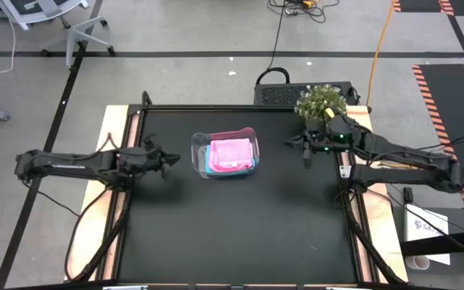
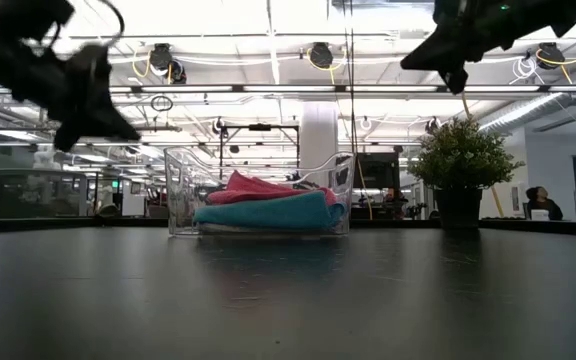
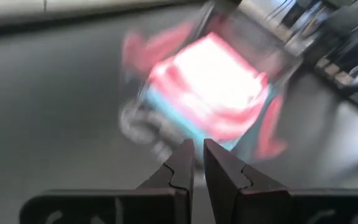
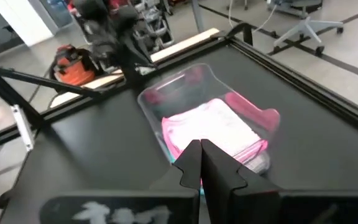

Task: Fold microfiber towels
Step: Return to Home Position

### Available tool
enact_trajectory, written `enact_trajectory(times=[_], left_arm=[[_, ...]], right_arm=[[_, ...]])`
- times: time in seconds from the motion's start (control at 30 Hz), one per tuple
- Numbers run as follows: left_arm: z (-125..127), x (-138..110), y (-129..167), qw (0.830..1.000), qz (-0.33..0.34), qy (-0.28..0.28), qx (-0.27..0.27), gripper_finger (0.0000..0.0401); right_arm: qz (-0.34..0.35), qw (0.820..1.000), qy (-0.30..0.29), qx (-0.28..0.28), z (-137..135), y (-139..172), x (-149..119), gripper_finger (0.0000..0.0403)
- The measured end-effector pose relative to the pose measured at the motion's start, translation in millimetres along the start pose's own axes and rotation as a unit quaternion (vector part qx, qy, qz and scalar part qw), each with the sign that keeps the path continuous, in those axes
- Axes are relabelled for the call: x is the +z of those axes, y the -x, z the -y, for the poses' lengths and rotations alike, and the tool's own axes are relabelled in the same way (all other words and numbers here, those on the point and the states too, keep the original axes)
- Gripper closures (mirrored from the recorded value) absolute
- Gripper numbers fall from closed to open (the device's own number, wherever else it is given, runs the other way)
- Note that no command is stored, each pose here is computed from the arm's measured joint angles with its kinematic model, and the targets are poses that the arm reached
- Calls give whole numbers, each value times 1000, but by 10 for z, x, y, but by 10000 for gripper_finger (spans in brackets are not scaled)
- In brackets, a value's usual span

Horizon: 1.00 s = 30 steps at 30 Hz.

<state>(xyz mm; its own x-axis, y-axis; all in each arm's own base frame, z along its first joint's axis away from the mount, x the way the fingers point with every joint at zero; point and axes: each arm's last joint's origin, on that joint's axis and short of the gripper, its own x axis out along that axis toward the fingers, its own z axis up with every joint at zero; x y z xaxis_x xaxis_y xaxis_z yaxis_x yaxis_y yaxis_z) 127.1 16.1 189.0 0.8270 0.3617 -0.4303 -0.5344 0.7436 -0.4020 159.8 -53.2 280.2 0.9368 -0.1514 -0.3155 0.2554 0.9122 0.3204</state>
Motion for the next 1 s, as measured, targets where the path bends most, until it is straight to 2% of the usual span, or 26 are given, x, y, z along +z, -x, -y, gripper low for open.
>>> enact_trajectory(times=[0.17, 0.3, 0.47, 1.0], left_arm=[[-32, -155, -174, 999, -28, 27, 19, 366], [24, -153, -300, 1000, -21, 12, 11, 366], [15, -212, -443, 999, -39, 4, 31, 366], [-66, -25, -614, 998, 37, -9, 41, 366]], right_arm=[[3, 1000, 0, 2, -6, 17, 1, 403], [-3, 1000, -3, 0, 3, -12, -7, 403], [-5, 1000, -10, -1, 6, -23, -11, 403], [-4, 1000, -21, -3, 7, -22, -10, 403]])
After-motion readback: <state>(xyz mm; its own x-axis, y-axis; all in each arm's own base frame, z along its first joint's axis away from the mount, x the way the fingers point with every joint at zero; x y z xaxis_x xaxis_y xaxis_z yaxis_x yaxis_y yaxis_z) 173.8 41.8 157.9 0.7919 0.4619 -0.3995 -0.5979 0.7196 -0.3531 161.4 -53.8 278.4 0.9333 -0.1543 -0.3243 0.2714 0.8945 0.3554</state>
